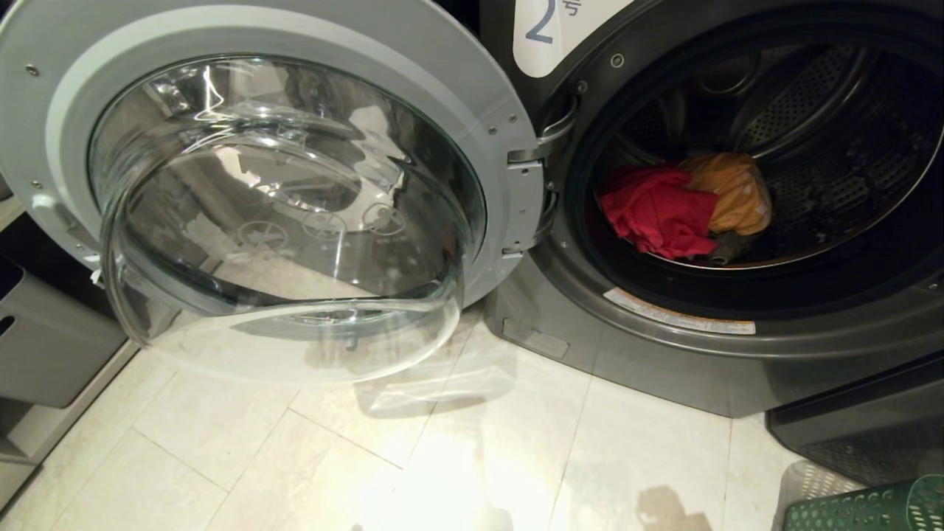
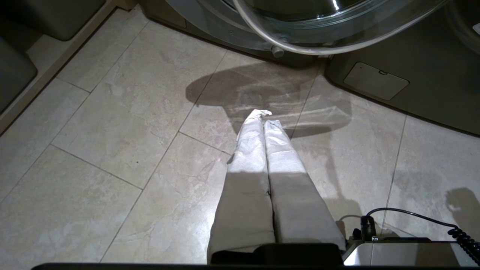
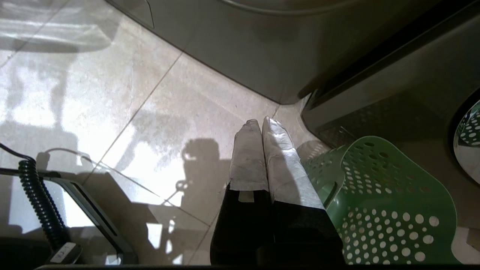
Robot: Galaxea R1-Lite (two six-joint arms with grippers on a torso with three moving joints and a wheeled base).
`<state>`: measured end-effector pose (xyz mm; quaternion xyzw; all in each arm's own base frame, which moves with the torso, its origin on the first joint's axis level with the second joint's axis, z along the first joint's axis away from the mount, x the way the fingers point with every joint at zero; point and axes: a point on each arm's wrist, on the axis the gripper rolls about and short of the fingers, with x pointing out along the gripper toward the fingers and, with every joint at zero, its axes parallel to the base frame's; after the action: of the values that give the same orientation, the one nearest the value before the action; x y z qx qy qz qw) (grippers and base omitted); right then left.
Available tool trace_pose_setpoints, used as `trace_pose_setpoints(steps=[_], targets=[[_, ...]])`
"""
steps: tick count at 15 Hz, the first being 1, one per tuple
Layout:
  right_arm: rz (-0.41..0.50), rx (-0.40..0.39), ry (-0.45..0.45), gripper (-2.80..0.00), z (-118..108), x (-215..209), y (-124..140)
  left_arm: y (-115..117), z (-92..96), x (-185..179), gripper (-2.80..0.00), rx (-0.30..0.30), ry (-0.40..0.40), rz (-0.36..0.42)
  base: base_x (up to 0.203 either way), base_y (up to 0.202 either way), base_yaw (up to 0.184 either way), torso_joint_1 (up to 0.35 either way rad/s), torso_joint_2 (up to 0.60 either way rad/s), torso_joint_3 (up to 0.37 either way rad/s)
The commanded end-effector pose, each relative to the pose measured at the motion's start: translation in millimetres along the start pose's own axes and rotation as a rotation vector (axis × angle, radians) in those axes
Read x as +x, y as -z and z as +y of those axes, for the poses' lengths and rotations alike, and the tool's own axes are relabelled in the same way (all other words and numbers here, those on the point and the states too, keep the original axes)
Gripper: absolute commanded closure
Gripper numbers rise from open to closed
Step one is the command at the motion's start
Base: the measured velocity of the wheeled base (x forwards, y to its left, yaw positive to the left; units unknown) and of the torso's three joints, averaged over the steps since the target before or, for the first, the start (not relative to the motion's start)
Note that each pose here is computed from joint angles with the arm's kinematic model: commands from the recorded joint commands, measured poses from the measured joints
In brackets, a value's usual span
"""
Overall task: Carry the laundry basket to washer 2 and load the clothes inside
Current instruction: Close the washing machine door with the left hand
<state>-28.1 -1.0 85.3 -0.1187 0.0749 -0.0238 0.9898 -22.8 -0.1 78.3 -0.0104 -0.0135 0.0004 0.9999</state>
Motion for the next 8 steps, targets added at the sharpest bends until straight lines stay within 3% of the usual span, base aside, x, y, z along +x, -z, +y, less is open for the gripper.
trace_pose_setpoints(steps=[1, 8], targets=[[-0.048, -0.009, 0.002, 0.0, 0.4, -3.7, 2.4, 3.0, 0.0, 0.6, 0.0, -0.001, -0.001, 0.009, 0.0, 0.0, 0.0, 0.0, 0.0, 0.0], [-0.071, -0.009, 0.016, 0.0, 0.4, -1.6, 2.8, 3.0, 0.0, 0.6, 0.0, -0.001, -0.001, 0.009, 0.0, 0.0, 0.0, 0.0, 0.0, 0.0]])
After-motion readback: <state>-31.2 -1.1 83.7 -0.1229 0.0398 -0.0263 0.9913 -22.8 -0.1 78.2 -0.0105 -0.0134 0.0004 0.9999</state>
